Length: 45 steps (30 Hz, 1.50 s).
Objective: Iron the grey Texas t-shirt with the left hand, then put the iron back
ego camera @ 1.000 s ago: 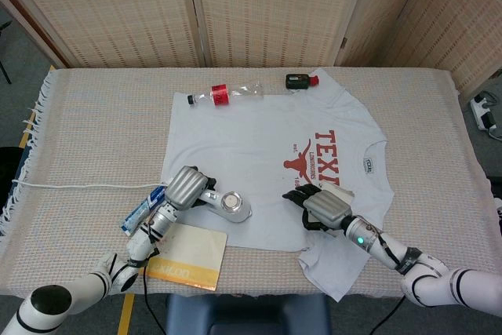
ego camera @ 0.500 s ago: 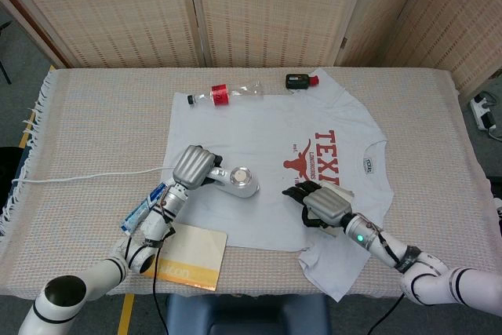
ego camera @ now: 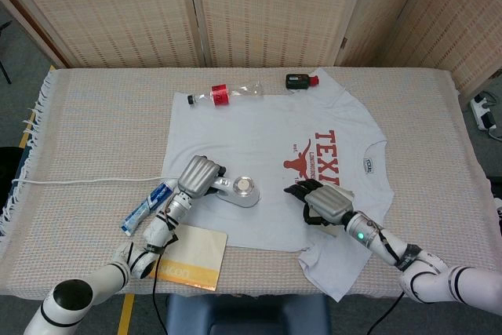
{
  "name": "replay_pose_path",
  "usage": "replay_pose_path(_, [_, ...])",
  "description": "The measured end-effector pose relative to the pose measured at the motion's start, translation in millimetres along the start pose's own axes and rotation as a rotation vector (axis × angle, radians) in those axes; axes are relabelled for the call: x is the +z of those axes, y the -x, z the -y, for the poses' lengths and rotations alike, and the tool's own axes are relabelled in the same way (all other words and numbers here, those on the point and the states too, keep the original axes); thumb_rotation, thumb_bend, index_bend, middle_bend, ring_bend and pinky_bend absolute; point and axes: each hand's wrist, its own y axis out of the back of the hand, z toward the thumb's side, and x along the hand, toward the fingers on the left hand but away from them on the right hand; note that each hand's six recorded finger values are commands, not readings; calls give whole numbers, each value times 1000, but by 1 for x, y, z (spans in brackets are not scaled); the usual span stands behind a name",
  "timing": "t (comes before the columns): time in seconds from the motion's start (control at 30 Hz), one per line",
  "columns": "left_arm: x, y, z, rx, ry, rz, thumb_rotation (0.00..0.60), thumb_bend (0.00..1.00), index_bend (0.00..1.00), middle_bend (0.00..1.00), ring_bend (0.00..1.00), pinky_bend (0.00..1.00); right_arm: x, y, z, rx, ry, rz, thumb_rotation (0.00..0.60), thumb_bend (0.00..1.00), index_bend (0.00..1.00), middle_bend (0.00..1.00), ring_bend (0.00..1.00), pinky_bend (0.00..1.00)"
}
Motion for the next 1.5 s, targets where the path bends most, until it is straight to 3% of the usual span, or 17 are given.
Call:
replay_pose_path(0.23, [13, 22, -3, -12, 20, 70, 600, 293, 954, 1000, 867, 677, -3, -5, 1, -9, 7, 3, 149, 959, 0, 61, 0, 0])
replay_pose_path(0.43, [7, 38, -28, 31, 38, 68, 600, 293, 941, 1000, 854, 676, -1, -16, -8, -39, 46, -10, 150, 960, 0, 61, 0, 0])
replay_pose_path(0.6, [-32, 36, -59, 121, 73, -69, 600, 294, 935, 1000, 848, 676, -2, -37, -29, -111, 29, -19, 147, 946, 0, 61, 0, 0])
replay_pose_path(0.83, [-108, 41, -76, 174, 61, -305, 600, 293, 922, 1000, 833, 676, -4, -74, -51, -216, -42, 12, 148, 783, 0, 61, 0, 0])
replay_pose_path(1.07, [-184, 62, -68, 139, 26, -533, 600, 294, 908, 1000, 821, 675, -12, -101, -54, -251, -43, 72, 150, 576, 0, 61, 0, 0])
replay_pose_path(1.4, [-242, 96, -51, 86, 41, -743, 600, 293, 877, 968, 791, 672, -17, -117, -58, -290, -41, 108, 149, 323, 0, 61, 0, 0])
replay_pose_path(1.5, [-251, 106, -46, 67, 42, -778, 600, 258, 693, 788, 625, 623, -18, -118, -56, -290, -34, 115, 146, 255, 0, 61, 0, 0])
